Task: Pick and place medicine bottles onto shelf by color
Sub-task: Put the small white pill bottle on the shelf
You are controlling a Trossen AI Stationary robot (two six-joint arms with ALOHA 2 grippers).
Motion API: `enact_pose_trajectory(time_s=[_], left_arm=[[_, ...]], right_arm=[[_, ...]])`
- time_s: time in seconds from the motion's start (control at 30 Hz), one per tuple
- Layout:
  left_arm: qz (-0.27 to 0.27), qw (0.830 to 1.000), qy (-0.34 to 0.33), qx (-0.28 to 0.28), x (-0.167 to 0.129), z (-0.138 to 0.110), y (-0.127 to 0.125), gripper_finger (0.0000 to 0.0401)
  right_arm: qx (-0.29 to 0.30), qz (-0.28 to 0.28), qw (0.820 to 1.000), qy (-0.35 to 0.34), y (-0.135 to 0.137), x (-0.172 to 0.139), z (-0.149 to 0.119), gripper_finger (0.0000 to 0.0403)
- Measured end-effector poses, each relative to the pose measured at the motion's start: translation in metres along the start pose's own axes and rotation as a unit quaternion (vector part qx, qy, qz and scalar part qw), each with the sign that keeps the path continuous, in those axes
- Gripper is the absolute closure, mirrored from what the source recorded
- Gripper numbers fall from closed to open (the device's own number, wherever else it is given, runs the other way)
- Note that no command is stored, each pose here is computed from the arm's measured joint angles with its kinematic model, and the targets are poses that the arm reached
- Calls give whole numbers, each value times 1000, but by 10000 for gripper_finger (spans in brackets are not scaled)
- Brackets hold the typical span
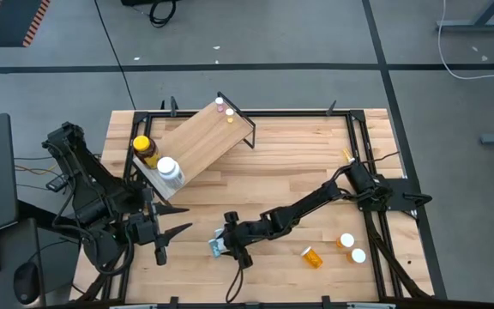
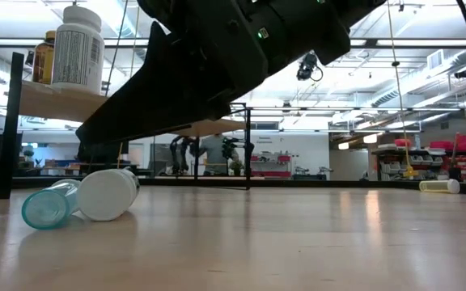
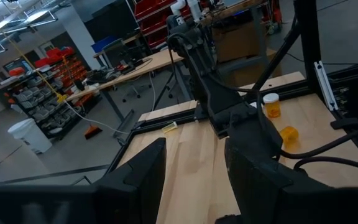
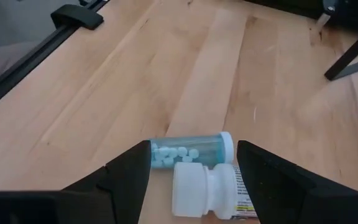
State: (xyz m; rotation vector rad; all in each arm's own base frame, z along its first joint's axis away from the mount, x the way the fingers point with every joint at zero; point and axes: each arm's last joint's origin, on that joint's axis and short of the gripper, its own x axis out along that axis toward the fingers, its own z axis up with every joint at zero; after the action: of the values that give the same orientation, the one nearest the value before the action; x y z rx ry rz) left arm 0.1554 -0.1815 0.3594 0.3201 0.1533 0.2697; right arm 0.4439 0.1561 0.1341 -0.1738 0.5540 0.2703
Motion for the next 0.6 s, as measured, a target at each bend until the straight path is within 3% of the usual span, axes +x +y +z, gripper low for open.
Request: enact_pose_trajectory(time_s=[0.37,0.6], left_arm=[[0,1000,0,0,0,0,0,229],[0,1000,0,0,0,0,0,229]], right_arm=[[-5,24,999,-22,5,28,-25,156],[0,23,1000,-15,5,26,-24,156]])
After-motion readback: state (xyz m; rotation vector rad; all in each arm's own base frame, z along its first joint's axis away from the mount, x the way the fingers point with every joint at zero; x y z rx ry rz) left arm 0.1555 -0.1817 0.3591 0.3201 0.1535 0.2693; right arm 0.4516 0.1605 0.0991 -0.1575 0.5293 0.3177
